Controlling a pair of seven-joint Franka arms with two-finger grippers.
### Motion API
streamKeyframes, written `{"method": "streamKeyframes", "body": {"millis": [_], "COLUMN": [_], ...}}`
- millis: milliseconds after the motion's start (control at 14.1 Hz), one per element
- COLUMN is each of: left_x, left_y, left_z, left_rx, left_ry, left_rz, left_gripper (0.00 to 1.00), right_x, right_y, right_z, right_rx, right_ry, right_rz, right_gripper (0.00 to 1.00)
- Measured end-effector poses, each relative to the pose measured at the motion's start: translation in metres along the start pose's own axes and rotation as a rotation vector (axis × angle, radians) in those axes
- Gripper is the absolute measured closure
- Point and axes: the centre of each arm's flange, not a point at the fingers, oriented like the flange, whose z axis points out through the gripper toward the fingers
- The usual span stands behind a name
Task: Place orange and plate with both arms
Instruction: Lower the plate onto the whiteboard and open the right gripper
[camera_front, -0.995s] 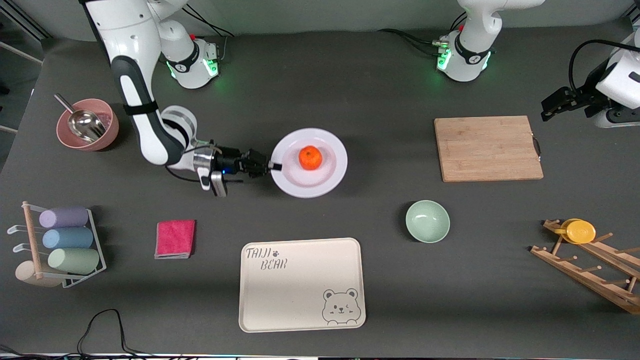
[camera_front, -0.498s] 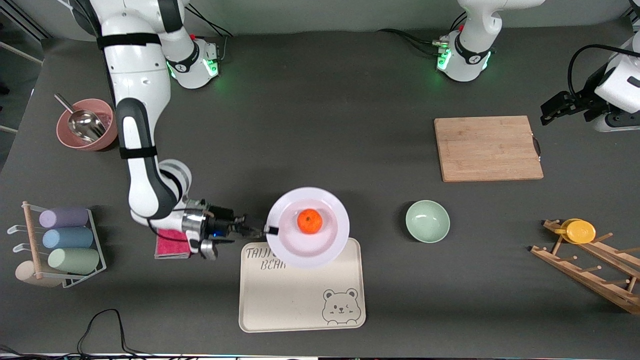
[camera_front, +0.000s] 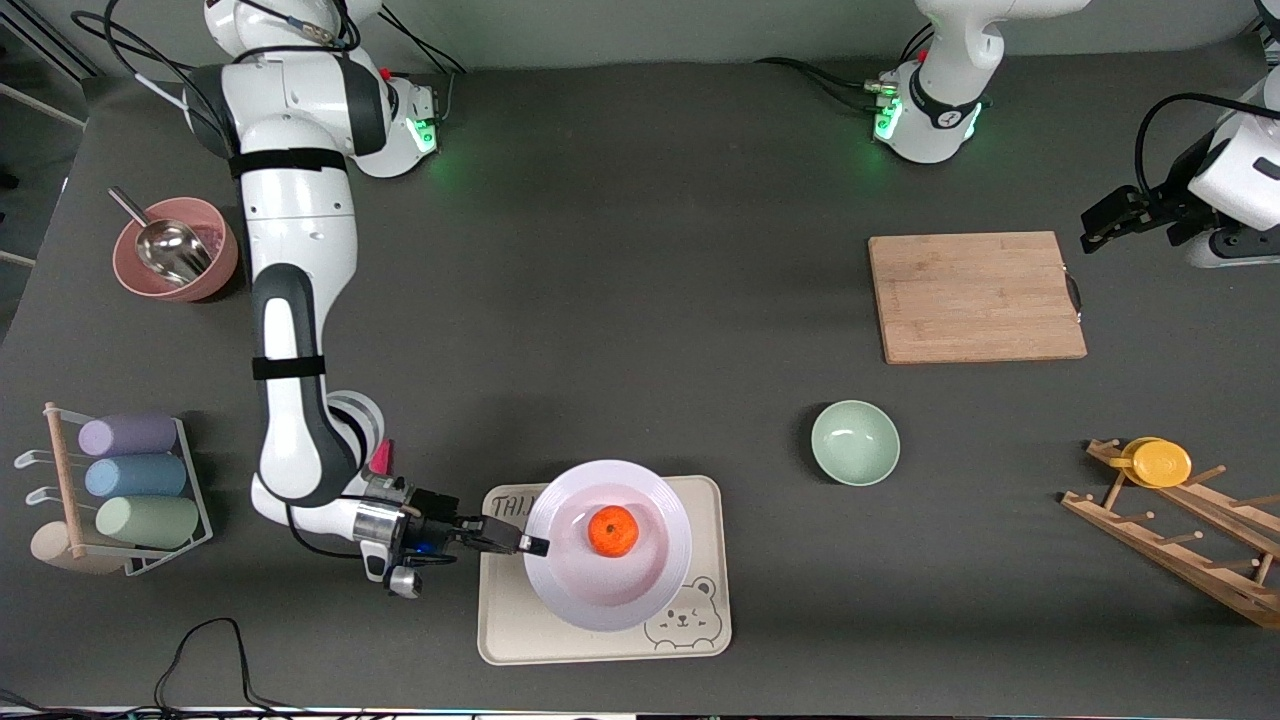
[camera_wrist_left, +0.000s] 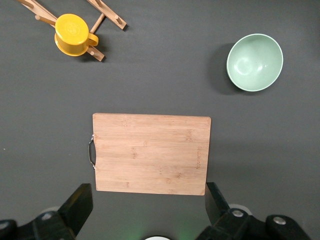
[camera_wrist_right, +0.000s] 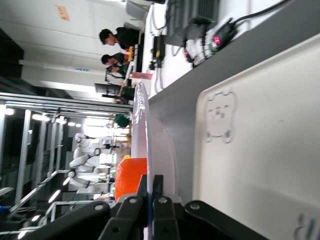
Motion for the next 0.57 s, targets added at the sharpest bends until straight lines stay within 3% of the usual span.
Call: {"method": "streamKeyframes", "body": {"millis": [569], "left_x": [0.000], "left_y": [0.000], "left_z": [0.000], "left_rx": [0.000], "left_ry": [0.000], "left_rz": [0.013], "left_gripper": [0.00], "right_x": [-0.029], "right_y": [0.076], "right_z": [0.027], "right_rx": [-0.058], "right_ry": [-0.019], "right_rz": [0.027], "right_gripper": [0.96]}}
